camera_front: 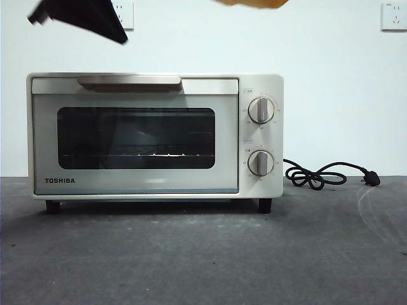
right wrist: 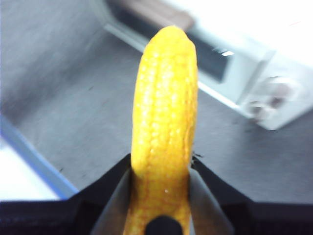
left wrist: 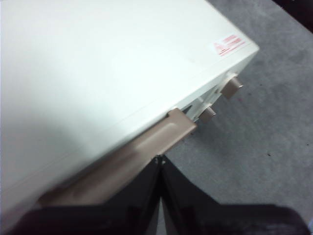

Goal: Take the corn from the table,put the corn in the oven

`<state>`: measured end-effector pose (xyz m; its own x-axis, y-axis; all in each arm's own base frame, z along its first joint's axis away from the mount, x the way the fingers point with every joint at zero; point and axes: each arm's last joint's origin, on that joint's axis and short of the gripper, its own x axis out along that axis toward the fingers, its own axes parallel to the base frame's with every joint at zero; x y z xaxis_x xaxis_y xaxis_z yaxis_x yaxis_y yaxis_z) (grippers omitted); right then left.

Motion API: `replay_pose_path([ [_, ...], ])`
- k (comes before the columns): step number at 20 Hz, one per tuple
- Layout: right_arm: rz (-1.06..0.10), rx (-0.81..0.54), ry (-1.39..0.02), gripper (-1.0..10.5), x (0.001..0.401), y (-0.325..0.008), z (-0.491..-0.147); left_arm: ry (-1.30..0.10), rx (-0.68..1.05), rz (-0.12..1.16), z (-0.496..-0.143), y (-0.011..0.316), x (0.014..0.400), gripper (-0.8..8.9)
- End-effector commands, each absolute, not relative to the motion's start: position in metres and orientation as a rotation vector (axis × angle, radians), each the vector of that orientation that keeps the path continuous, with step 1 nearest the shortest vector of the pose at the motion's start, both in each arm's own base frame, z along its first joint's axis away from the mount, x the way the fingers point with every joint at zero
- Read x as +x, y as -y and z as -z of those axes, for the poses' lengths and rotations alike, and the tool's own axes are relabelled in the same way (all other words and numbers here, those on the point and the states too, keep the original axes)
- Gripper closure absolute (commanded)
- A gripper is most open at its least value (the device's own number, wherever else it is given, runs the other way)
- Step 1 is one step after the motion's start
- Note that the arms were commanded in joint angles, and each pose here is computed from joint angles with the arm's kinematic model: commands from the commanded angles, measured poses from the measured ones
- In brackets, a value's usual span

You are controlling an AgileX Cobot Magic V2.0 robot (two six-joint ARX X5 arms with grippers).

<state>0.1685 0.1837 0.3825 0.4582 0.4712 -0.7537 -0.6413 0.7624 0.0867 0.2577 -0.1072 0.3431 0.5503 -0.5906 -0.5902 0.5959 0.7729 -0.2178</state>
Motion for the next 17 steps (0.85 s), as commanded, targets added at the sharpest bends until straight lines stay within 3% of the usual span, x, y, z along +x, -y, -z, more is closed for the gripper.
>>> replay_pose_path([
  [1, -0.678, -0.239, -0.839, 9.6, 0.164, -0.178, -0.388, -0.708, 0.003, 0.698, -0.336, 0.112, 0.266, 8.19],
  [17, -0.662, -0.265, -0.841, 9.6, 0.158, -0.17, -0.391, -0.735, 0.04, 0.605, -0.321, 0.116, 0.282, 8.19],
])
